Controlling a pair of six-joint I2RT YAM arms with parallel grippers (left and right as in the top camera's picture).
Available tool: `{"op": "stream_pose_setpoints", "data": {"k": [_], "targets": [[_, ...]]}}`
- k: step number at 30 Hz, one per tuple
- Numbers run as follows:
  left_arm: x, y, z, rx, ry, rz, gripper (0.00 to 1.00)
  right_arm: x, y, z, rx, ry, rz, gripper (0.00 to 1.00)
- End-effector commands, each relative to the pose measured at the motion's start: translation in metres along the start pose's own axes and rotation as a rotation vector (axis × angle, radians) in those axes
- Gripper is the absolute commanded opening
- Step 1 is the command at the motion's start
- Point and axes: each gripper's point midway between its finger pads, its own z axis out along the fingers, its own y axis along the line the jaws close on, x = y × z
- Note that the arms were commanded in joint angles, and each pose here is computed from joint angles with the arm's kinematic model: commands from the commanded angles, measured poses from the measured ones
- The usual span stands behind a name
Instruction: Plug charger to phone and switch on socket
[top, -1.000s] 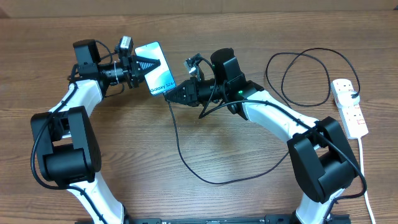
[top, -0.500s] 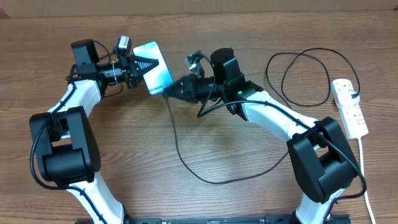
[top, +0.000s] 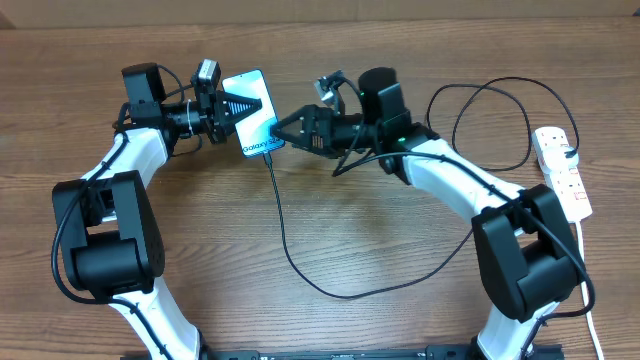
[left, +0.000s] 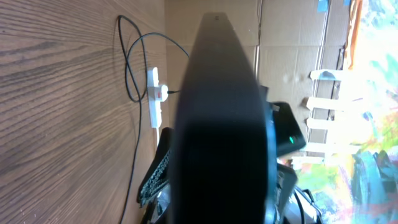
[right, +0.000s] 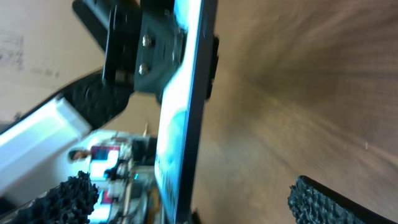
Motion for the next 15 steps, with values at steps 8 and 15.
{"op": "stream_pose_setpoints", "data": {"k": [8, 15], "targets": [[0.007, -0.012, 0.001, 0.031, 0.035, 0.047, 0.04, 0.044, -0.003, -0.014, -0.003, 0.178, 0.044, 1.0], [0.005, -0.01, 0.001, 0.02, 0.023, 0.061, 0.04, 0.052, -0.004, 0.0, 0.033, 0.188, 0.03, 1.0]]}}
